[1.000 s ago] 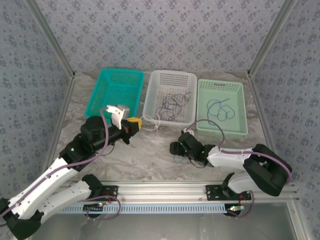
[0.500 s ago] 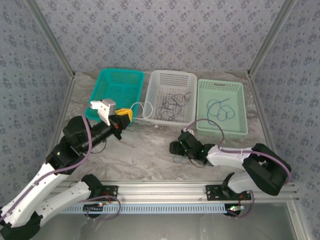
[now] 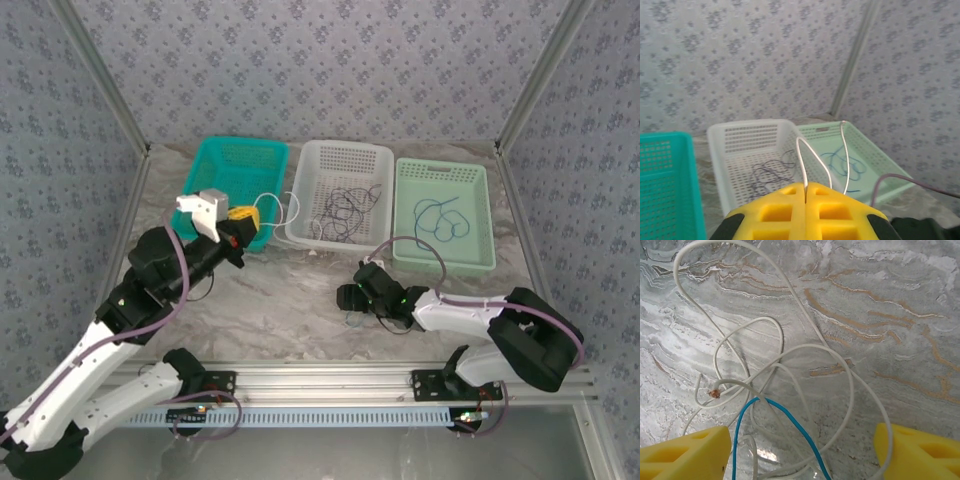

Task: Untangle the cables

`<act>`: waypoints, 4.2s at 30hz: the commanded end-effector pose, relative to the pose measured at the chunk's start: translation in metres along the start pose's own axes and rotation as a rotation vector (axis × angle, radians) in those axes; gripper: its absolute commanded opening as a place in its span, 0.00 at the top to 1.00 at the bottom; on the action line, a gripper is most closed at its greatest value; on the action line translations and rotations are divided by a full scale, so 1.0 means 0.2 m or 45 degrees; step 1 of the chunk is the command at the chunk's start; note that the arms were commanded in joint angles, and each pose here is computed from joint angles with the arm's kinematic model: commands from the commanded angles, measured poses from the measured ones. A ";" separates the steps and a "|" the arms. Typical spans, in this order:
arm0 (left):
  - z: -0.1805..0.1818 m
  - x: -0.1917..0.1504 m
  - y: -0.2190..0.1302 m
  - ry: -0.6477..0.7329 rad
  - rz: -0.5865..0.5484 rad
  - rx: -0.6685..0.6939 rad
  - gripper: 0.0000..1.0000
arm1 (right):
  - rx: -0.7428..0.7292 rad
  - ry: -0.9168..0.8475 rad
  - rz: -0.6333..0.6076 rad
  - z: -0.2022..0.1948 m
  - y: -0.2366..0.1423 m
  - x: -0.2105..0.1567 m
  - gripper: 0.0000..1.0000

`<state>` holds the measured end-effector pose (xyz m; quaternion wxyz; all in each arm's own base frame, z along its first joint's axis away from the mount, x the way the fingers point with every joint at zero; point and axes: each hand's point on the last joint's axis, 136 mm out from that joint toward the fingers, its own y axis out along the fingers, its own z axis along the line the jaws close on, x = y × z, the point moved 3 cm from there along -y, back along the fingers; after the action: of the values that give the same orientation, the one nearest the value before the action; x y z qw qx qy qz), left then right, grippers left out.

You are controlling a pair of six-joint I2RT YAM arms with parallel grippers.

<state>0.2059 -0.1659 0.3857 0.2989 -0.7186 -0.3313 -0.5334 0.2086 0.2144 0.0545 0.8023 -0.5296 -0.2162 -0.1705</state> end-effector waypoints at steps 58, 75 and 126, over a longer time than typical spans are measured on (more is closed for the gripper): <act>0.08 -0.99 0.34 -0.022 0.597 0.009 0.03 | -0.120 0.062 0.154 -0.21 -0.27 -0.15 0.38; 0.07 -1.00 0.34 -0.013 0.599 0.024 0.03 | -0.038 0.170 0.316 -0.12 -0.15 -0.25 0.61; -0.57 -1.34 0.67 0.064 0.787 -0.469 0.18 | 0.045 -0.244 -0.378 0.03 -0.65 0.15 1.00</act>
<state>0.1906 -0.3644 0.1354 0.3392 -0.8155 0.0129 -0.4687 0.1651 0.1621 0.1544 0.7493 -0.5133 -0.3568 -0.2186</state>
